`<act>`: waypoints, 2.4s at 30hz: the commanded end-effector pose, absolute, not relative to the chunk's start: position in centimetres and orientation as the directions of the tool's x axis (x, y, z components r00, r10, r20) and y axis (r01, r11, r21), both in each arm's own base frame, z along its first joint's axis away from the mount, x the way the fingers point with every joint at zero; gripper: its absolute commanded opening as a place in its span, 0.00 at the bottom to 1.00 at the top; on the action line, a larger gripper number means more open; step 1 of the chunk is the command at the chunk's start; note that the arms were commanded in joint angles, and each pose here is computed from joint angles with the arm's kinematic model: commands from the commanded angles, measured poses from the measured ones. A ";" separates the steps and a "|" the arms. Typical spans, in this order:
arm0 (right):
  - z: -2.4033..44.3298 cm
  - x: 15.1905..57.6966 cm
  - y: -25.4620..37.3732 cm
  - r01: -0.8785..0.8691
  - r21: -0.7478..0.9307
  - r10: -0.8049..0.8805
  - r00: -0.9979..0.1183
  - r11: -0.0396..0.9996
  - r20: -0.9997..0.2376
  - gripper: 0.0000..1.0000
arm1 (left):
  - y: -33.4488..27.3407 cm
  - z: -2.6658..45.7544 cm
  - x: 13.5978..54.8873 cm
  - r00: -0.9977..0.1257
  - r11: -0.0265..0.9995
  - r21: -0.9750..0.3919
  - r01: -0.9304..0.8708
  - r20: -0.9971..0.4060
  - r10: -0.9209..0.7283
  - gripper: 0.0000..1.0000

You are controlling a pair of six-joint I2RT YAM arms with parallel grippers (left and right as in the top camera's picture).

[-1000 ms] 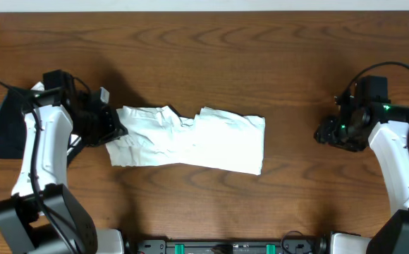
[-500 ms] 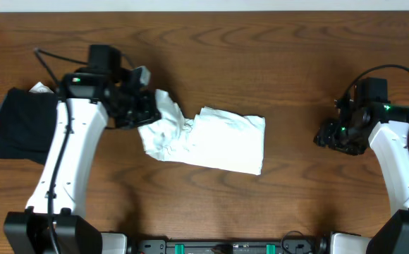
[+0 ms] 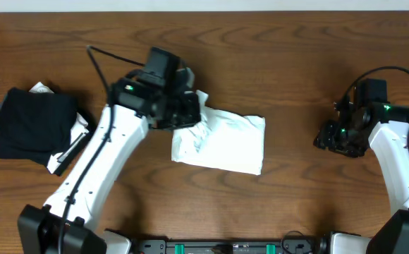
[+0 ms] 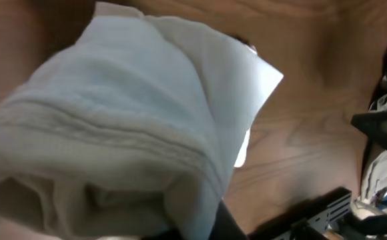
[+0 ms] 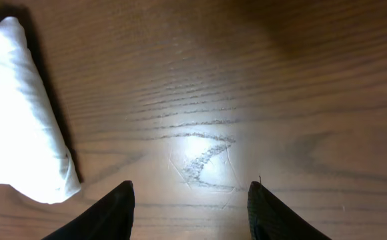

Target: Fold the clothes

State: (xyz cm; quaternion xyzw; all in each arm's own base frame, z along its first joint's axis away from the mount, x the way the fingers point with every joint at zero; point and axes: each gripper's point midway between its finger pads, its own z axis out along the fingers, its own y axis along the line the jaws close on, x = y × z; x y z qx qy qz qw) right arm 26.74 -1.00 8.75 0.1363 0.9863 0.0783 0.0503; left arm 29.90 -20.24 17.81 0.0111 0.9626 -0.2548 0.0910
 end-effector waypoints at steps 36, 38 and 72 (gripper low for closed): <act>8.9 26.7 0.1 0.212 0.187 0.230 -0.970 0.959 -0.079 0.54 | -33.1 15.0 27.2 -0.951 0.795 -0.531 0.294 -0.244 0.189 0.41; 9.1 26.9 1.0 0.161 0.237 0.187 -0.978 0.958 -0.090 0.54 | -31.6 15.2 27.9 -0.954 0.809 -0.516 0.282 -0.243 0.177 0.41; 11.2 26.8 19.2 -0.292 0.503 -0.193 -0.951 0.814 -0.240 0.55 | -20.2 6.5 41.3 -0.872 0.879 -0.267 0.395 -0.409 0.268 0.29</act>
